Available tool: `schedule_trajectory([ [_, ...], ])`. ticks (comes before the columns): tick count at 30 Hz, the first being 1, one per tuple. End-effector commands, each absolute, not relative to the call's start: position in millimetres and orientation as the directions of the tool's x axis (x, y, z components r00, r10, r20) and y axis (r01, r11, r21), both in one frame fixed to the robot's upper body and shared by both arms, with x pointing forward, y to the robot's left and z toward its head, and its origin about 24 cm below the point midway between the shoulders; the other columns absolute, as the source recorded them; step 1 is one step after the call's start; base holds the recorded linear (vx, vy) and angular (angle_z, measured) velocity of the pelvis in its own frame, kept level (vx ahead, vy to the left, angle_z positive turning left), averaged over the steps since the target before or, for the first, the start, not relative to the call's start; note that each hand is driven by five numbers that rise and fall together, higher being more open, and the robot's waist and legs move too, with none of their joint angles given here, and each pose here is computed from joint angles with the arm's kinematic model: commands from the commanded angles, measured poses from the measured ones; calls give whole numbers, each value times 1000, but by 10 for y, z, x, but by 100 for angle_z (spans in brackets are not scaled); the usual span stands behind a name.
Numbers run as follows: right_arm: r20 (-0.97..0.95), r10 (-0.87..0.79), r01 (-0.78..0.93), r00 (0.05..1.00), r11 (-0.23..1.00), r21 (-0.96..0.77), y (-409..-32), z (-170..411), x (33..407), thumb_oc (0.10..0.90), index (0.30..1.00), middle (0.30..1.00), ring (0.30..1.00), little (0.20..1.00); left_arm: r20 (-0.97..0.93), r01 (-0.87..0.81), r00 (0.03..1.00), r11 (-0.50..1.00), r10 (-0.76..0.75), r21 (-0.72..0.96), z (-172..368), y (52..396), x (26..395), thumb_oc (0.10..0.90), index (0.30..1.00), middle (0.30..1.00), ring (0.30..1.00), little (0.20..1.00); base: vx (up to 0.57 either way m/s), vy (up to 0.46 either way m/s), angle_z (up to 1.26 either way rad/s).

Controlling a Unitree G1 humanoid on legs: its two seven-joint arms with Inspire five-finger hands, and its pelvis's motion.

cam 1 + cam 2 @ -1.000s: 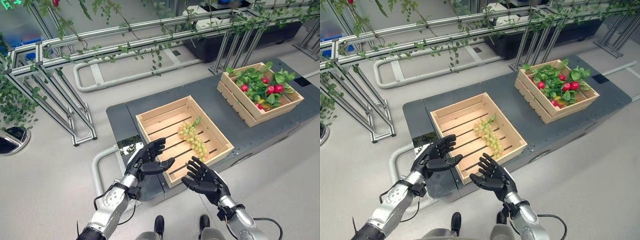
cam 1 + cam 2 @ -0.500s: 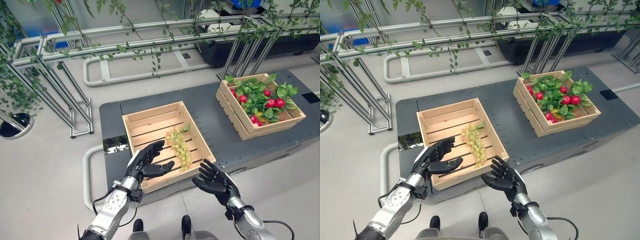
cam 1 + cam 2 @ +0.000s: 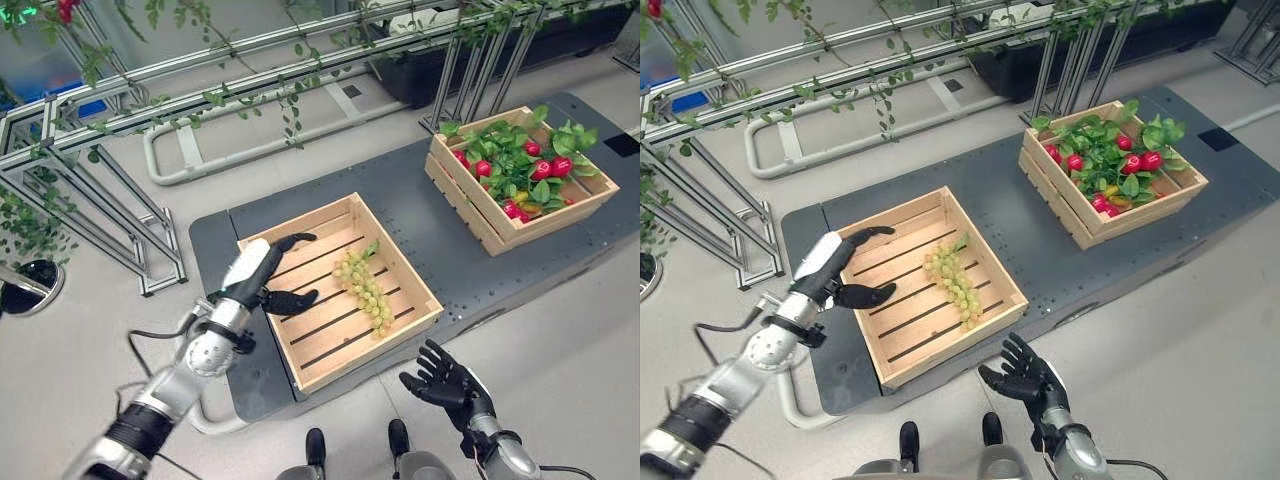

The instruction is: Pick up the fruits from the basket on one side to the basket on the other side

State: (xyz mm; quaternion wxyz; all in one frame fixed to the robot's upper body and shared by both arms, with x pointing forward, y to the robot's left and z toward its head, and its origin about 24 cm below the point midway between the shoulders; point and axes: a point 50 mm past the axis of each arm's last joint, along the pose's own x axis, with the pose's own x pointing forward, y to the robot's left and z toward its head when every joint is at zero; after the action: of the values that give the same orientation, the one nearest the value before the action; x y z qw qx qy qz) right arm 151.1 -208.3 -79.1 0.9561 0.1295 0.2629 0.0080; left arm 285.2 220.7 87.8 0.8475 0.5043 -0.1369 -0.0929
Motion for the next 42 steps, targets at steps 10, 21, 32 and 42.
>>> schedule_trajectory([
  [10, -426, 103, -43, 899, 988, 150, -2269, -539, 1890, 800, 900, 900, 900, 900, 395, -420, 855, -2, -336, 907, 1594, 2121, 3492, 800, 900, 900, 900, 900, -73, -15, -18],
  [21, -368, 176, -118, 913, 978, 173, -2170, -475, 2070, 800, 900, 900, 900, 900, 495, -566, 806, -181, -324, 804, 1942, 2018, 3850, 800, 900, 900, 900, 900, -104, -46, -6],
  [32, -287, 195, -145, 938, 972, 186, -2077, -371, 2179, 800, 900, 900, 900, 900, 670, -736, 674, -204, -311, 646, 2319, 2008, 3901, 800, 900, 900, 900, 900, -31, -7, 1],
  [42, -256, 182, -136, 949, 973, 188, -2011, -285, 2268, 800, 900, 900, 900, 900, 577, -650, 758, -287, -304, 704, 2296, 1885, 3993, 800, 900, 900, 900, 900, -1, 2, 1],
])
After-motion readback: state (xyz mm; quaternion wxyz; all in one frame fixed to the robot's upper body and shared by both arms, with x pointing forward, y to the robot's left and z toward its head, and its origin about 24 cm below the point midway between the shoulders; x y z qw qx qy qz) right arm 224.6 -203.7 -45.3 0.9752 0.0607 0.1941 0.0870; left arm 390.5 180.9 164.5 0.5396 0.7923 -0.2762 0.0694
